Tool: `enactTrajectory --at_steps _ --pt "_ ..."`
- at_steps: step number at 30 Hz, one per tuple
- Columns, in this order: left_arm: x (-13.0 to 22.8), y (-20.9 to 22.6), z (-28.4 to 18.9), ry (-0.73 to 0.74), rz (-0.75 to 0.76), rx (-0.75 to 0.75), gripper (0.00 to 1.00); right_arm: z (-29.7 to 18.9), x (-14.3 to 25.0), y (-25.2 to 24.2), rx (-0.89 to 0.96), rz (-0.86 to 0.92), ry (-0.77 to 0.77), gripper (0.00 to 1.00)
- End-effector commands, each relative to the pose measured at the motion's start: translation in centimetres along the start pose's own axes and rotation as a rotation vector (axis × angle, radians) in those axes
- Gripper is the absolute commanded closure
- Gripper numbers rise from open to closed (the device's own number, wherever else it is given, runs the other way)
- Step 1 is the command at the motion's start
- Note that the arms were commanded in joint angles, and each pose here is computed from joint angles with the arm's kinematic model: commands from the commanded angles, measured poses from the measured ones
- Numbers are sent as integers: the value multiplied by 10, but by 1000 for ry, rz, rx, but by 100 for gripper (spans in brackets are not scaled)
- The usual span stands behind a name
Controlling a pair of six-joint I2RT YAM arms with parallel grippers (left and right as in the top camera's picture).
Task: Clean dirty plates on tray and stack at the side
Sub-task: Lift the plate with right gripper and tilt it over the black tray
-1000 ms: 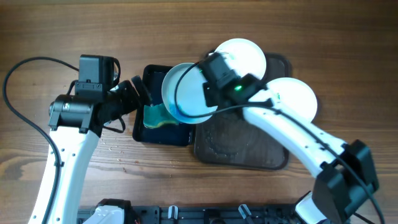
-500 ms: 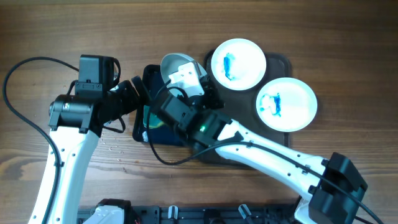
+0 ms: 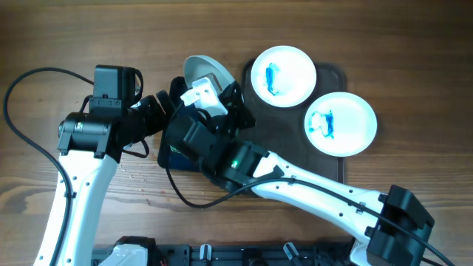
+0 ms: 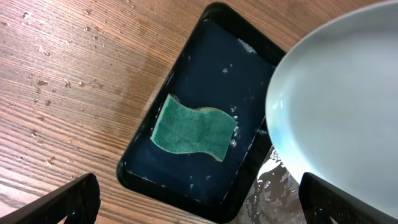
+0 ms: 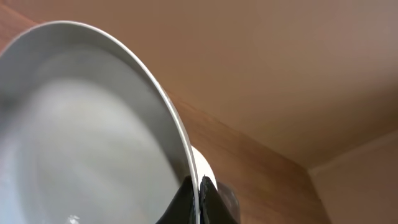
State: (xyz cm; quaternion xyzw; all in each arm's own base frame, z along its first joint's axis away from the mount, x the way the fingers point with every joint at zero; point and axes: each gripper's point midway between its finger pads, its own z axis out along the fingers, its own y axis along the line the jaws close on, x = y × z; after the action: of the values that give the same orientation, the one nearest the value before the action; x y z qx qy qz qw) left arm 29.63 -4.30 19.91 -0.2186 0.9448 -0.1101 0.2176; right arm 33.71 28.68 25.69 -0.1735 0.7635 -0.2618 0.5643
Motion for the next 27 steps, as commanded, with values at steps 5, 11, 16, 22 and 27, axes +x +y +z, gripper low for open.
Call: enactTrajectory --at_steps 5,11,16,22,27 --pt "-4 -3 -7 -15 2 22 0 -3 -12 -8 23 13 -20 96" --pt "-4 -3 -7 -14 2 22 0 -7 -16 -4 14 -11 -36 95" --pt "-4 -3 -7 -14 2 22 0 -9 -21 -4 13 -40 -48 96" --pt "-4 -3 -7 -14 2 22 0 -9 -23 -5 17 -45 -53 96" --pt "-4 -3 -7 -14 2 22 0 -9 -23 -5 17 -41 -54 96"
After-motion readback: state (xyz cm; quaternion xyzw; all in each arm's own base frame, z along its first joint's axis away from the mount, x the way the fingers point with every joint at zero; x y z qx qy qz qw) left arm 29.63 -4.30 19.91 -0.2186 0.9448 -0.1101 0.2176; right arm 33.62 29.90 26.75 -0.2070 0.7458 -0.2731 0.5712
